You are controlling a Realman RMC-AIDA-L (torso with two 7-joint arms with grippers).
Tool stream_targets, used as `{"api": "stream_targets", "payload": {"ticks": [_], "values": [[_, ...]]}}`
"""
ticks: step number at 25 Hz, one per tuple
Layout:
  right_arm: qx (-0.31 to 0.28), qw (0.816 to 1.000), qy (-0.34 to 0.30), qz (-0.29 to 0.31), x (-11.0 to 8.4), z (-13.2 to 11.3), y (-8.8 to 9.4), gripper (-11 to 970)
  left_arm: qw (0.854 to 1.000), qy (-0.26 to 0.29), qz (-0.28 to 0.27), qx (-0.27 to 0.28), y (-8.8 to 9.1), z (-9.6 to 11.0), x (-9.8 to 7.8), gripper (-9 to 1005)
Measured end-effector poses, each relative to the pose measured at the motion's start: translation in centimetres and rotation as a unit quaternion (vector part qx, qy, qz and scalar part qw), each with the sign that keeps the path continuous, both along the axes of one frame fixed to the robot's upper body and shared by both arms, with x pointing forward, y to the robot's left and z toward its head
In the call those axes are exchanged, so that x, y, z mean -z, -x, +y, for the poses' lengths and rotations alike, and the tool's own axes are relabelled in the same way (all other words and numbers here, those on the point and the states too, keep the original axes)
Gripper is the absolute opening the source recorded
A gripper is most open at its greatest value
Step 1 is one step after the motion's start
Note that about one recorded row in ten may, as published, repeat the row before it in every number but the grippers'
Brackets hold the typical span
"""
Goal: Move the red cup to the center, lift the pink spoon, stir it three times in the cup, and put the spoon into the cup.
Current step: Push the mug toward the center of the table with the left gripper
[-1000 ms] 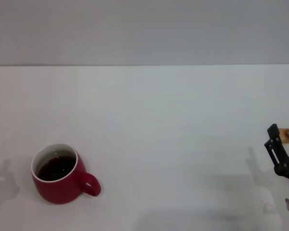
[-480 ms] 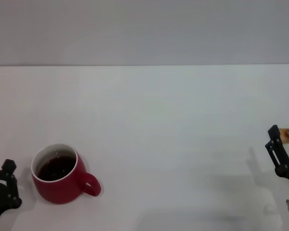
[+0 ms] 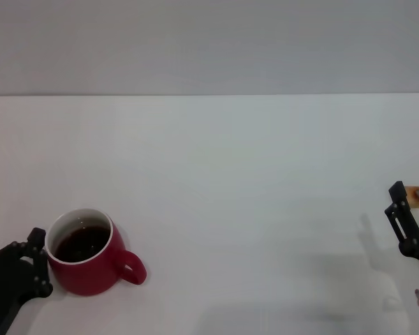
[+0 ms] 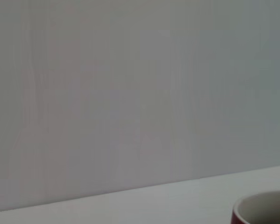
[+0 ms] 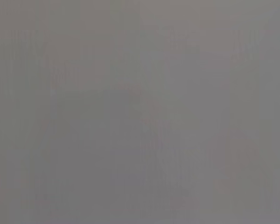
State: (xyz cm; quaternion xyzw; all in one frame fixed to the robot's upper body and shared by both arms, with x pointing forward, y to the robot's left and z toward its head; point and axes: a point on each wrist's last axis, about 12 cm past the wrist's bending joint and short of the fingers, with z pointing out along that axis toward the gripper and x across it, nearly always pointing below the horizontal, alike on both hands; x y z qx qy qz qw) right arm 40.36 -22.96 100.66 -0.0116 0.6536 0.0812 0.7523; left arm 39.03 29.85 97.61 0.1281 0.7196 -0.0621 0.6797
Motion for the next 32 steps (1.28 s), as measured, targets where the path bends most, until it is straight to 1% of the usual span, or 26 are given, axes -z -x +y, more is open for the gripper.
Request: {"api": "stream_targets", "payload": {"ticks": [8,13,21,26,32], "values": [[0.000,1.000,0.000,0.000,0.0,0.0,0.0,681,1.000,-0.001,0.002,0.020,-0.7,-0.7,0.0,-2],[0.000,1.000,0.000,0.000,0.0,0.0,0.0,681,1.000,0.002,0.006,0.029,-0.7,-1.2,0.1,-2],[0.000,1.000,0.000,0.000,0.0,0.0,0.0,682,0.998,0.008,0.010,0.063,-0.8,-2.5,0.1,-2],[0.001,1.000,0.000,0.001,0.0,0.0,0.1,682,0.998,0.007,0.010,0.064,-0.8,-2.5,0.1,-2],[-0.003,1.000,0.000,0.001,0.1,0.1,0.3,681,0.998,0.000,0.003,0.062,-1.7,-2.1,-0.1,-2]]}}
